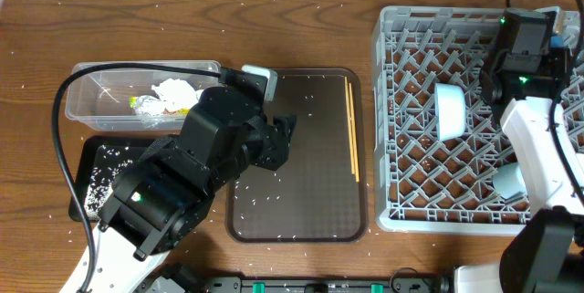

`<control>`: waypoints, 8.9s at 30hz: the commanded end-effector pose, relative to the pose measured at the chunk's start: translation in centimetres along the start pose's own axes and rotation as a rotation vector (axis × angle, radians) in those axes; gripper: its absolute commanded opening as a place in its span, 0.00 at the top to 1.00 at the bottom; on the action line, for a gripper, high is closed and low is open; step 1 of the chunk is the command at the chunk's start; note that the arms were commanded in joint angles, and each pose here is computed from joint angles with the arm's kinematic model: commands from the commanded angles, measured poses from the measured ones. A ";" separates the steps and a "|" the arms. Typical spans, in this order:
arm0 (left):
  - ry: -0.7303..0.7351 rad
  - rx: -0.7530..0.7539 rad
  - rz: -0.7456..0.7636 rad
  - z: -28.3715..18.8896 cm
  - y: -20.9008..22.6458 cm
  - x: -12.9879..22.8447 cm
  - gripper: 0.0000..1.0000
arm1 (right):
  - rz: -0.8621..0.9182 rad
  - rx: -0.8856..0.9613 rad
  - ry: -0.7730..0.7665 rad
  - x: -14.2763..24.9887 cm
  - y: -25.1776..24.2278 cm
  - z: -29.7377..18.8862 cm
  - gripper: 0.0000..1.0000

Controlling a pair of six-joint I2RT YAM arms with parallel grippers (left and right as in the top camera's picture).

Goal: Sort waste into correct bins and load items into the dishwasher rack
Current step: 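Stand the blue plate upright in the dish rack with the right gripper, then reach the right gripper down to the wooden chopsticks on the brown tray, then close the right gripper on the chopsticks and lift them, then carry the chopsticks right and drop them into the dish rack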

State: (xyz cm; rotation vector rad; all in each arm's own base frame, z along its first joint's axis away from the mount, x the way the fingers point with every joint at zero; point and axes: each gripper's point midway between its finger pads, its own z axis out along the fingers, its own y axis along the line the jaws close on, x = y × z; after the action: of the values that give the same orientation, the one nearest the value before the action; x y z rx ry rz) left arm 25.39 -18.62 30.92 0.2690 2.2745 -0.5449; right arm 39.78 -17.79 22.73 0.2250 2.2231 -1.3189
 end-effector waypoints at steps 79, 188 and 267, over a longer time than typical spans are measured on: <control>0.103 -0.263 -0.037 -5.1 7.5 3.8 0.02 | -0.113 -1.072 0.309 11.8 31.7 -26.5 0.58; 0.108 -0.265 -0.037 -4.9 7.6 3.8 0.02 | -0.020 -0.936 0.352 11.6 33.3 -22.3 0.75; 0.108 -0.265 -0.037 -5.0 7.6 3.8 0.02 | 0.139 -1.255 0.045 6.1 6.4 -29.4 0.01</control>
State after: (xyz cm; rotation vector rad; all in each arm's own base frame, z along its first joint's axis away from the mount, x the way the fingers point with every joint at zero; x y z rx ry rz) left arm 22.13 -9.79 28.28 0.1405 2.4452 -0.2555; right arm 28.22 9.53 24.29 -0.0282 2.5809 0.2656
